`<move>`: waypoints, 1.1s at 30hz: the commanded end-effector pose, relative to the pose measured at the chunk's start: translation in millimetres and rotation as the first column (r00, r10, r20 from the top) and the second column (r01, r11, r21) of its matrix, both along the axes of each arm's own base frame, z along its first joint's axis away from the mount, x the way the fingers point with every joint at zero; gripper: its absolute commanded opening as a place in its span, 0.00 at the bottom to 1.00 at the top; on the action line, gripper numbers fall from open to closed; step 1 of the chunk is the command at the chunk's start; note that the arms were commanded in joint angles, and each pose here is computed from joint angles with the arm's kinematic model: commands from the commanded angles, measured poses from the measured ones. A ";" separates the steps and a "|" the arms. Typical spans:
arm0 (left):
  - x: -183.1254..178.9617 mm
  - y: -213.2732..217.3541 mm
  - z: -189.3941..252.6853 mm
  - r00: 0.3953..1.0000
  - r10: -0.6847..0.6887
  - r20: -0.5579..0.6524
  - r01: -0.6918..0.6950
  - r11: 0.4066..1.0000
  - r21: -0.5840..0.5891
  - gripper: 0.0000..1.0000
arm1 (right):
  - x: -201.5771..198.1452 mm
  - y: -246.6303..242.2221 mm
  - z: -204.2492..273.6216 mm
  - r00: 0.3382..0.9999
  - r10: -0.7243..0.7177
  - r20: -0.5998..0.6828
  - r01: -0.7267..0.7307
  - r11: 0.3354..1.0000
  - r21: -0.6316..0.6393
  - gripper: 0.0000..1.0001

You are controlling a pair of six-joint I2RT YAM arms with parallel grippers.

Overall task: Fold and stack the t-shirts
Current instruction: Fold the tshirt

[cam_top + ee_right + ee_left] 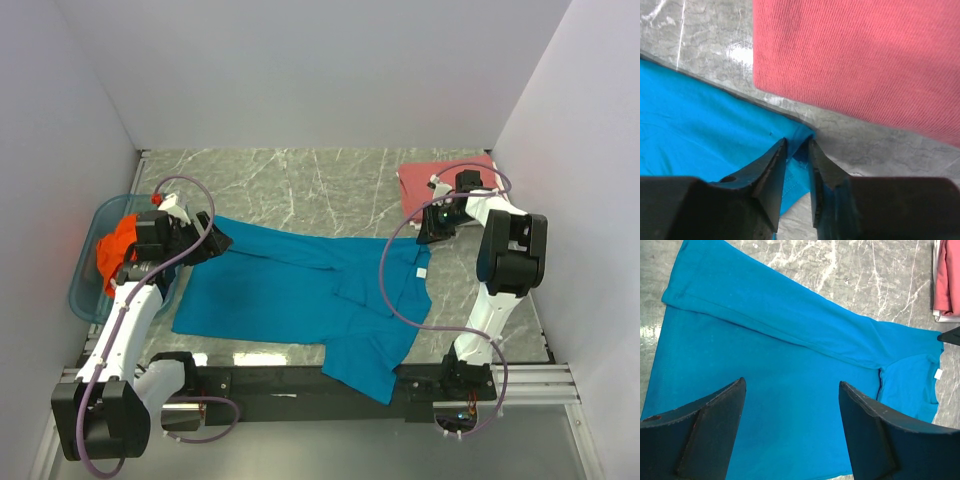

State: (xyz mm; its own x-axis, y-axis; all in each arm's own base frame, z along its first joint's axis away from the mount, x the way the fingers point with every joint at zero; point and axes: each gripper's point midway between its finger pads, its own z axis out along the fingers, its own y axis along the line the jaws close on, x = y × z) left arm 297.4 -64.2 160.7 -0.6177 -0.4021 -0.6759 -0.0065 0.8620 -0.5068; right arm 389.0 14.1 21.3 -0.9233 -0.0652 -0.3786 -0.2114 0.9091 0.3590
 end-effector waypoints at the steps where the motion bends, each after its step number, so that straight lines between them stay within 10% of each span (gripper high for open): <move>1: 7.4 -1.3 22.8 0.996 -0.019 0.084 0.019 1.000 0.003 0.80 | 5.8 -0.3 9.7 1.000 0.004 0.024 -0.003 1.000 -0.006 0.28; 14: 8.4 0.0 24.1 0.996 -0.013 0.087 0.012 1.000 0.010 0.80 | 2.7 0.4 1.0 1.000 0.002 -0.001 -0.002 1.000 0.017 0.00; 33: 7.8 1.3 22.5 0.997 -0.008 0.083 0.007 1.000 0.013 0.80 | 23.2 -23.2 52.6 0.982 -0.015 0.189 0.029 0.997 -0.071 0.00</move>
State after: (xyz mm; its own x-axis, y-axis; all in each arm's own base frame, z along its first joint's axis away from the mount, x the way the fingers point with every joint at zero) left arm 297.5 -64.1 160.7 -0.6175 -0.4022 -0.6760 -0.0071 0.8622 -0.5065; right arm 394.9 1.7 35.8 -0.9053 -0.0479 -0.4220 -0.2032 0.9213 0.3314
